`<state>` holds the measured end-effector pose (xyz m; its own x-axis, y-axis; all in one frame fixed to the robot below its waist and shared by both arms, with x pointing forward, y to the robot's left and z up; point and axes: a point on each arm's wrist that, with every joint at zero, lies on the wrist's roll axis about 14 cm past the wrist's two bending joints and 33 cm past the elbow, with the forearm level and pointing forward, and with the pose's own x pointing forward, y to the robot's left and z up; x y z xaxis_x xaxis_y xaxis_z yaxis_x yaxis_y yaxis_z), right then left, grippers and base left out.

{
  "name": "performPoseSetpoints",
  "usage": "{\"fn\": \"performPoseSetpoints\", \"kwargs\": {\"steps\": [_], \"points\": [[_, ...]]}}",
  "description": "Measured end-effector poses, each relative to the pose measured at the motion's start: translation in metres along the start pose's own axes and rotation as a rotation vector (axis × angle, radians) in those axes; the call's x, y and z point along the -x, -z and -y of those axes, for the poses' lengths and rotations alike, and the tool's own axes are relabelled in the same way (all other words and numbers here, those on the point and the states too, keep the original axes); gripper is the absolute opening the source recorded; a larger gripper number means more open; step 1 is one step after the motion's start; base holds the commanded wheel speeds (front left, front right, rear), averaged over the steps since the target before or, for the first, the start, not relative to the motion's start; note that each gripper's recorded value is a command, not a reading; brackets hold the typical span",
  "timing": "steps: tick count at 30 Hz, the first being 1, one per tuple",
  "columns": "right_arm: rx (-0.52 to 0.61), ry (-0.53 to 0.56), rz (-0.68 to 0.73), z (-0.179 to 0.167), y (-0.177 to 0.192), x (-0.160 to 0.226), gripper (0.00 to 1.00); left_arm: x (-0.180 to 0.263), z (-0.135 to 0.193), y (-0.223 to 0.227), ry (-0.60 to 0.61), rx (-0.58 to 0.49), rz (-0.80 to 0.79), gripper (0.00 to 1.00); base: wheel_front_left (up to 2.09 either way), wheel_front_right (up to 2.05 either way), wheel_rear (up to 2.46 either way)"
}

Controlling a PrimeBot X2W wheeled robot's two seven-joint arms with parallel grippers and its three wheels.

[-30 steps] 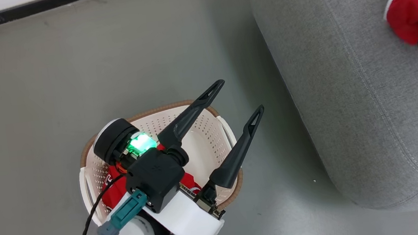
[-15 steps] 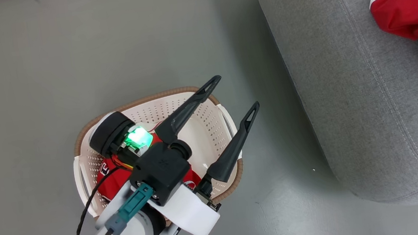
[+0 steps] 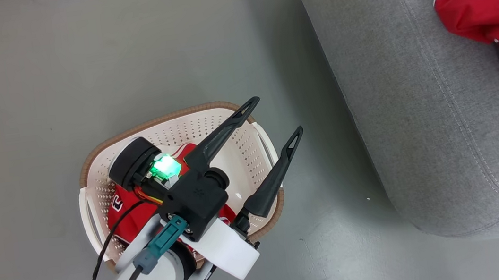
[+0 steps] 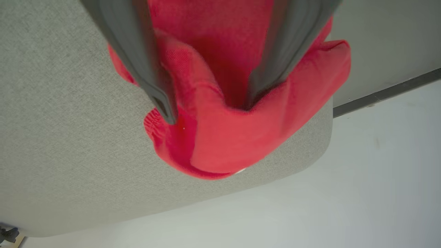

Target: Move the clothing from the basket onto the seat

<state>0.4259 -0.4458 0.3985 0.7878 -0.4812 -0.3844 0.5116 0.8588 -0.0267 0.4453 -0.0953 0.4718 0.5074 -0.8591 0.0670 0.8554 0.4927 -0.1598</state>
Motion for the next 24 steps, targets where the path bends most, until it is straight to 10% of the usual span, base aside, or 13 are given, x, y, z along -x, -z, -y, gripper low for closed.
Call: {"fn": "performPoseSetpoints", "kwargs": {"steps": [24], "points": [[0.025, -0.072, 0.104, -0.003, -0.017, 0.038, 1.00, 0.001, -0.005, 0.004, -0.038, -0.026, -0.001, 1.00, 0.00, 0.00, 0.00]]}}
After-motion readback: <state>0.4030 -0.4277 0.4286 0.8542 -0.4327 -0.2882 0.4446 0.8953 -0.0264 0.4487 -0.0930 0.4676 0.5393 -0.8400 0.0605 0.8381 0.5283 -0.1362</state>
